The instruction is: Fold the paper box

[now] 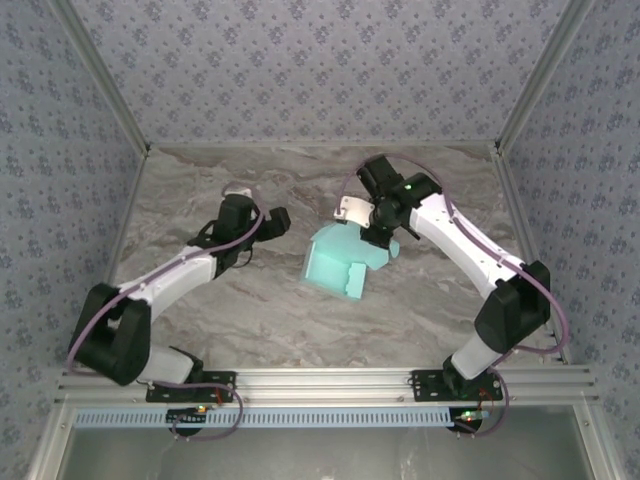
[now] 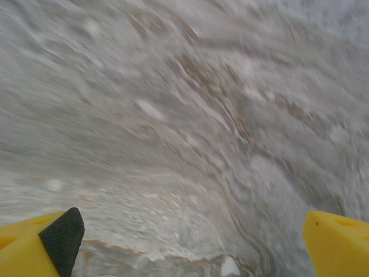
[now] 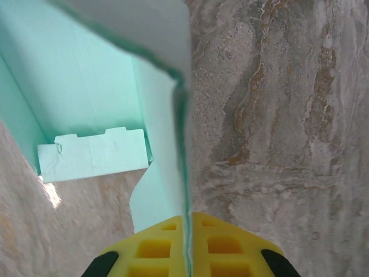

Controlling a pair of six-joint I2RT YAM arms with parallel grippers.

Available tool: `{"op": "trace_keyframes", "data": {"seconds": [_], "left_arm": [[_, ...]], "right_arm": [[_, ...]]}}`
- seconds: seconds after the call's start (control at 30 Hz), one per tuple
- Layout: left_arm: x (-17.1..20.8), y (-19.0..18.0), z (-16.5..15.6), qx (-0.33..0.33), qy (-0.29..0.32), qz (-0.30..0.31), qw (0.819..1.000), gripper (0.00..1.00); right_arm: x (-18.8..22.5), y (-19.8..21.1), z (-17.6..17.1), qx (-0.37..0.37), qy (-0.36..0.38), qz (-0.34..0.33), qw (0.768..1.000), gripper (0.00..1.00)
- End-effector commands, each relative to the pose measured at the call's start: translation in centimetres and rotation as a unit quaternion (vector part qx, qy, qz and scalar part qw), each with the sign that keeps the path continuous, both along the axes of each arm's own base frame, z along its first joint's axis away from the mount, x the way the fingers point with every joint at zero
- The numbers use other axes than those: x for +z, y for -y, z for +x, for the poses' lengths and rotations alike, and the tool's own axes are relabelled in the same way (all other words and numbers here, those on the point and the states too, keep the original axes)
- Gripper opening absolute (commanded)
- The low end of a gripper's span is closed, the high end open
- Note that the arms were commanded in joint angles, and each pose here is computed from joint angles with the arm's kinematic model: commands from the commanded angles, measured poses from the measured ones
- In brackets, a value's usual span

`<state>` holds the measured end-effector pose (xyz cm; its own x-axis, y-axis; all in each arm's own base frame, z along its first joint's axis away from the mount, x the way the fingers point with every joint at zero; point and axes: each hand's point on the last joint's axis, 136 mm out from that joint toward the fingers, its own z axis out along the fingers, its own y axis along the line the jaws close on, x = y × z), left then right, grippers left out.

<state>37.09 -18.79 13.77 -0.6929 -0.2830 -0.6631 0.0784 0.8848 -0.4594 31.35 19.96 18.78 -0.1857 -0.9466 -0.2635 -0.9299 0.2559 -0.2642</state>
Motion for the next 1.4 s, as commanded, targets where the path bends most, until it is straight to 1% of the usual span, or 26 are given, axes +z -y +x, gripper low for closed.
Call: {"op": "trace_keyframes", "data": {"seconds": [0.0, 0.1, 0.23, 0.33, 0.4, 0.47, 0.57, 0.7, 0.8, 0.93, 1.0, 1.1, 1.17, 1.27, 1.3, 1.37], "left_arm": [[0.4, 5.1, -1.2, -0.140, 0.007, -0.078, 0.987, 0.99], [-0.4, 6.2, -2.2, -0.161, -0.011, -0.130, 0.978, 0.99], [1.0, 6.3, -3.4, -0.184, 0.010, -0.188, 0.965, 0.99], [2.6, 7.4, -4.7, -0.235, 0.018, -0.210, 0.949, 0.99], [3.4, 8.3, -5.6, -0.271, 0.007, -0.236, 0.933, 0.99], [3.1, 8.7, -5.8, -0.279, -0.013, -0.244, 0.929, 0.99], [2.3, 9.1, -5.6, -0.280, -0.034, -0.249, 0.926, 0.99], [1.7, 10.2, -5.5, -0.290, -0.064, -0.283, 0.912, 0.99], [1.5, 10.9, -5.3, -0.296, -0.067, -0.302, 0.904, 0.98], [0.3, 11.3, -5.2, -0.296, -0.088, -0.296, 0.904, 0.82], [0.2, 11.3, -5.0, -0.294, -0.088, -0.295, 0.905, 0.71], [0.4, 11.2, -4.9, -0.291, -0.081, -0.293, 0.907, 0.59], [0.5, 11.1, -4.8, -0.289, -0.077, -0.290, 0.909, 0.54], [0.4, 11.0, -4.6, -0.282, -0.075, -0.285, 0.913, 0.45], [0.4, 10.9, -4.5, -0.279, -0.074, -0.284, 0.914, 0.44], [0.3, 10.9, -4.3, -0.275, -0.073, -0.285, 0.915, 0.40]], "right_arm": [[0.7, 0.7, 1.9, 0.062, 0.042, -0.054, 0.996, 0.00], [1.0, 0.3, 3.0, 0.074, 0.071, -0.032, 0.994, 0.00], [1.4, 0.3, 3.5, 0.089, 0.095, 0.016, 0.991, 0.00], [1.7, 0.3, 3.8, 0.094, 0.108, 0.048, 0.989, 0.00], [1.8, 0.5, 3.8, 0.097, 0.109, 0.058, 0.988, 0.00], [1.9, 0.4, 3.9, 0.103, 0.110, 0.064, 0.987, 0.00], [2.1, -0.1, 3.8, 0.112, 0.110, 0.078, 0.984, 0.00], [2.3, -0.4, 3.7, 0.119, 0.111, 0.090, 0.983, 0.00], [2.2, -0.4, 3.6, 0.119, 0.109, 0.092, 0.983, 0.00], [2.3, -0.5, 3.4, 0.121, 0.104, 0.100, 0.982, 0.00], [2.3, -0.6, 3.4, 0.122, 0.102, 0.105, 0.982, 0.00], [2.4, -0.7, 3.4, 0.123, 0.103, 0.109, 0.981, 0.00], [2.5, -0.9, 3.4, 0.123, 0.104, 0.113, 0.980, 0.00], [3.1, -1.4, 3.7, 0.109, 0.108, 0.136, 0.979, 0.10], [3.5, -1.6, 3.9, 0.097, 0.112, 0.153, 0.977, 0.16], [4.5, -2.1, 3.7, 0.082, 0.115, 0.191, 0.971, 0.31]]}}
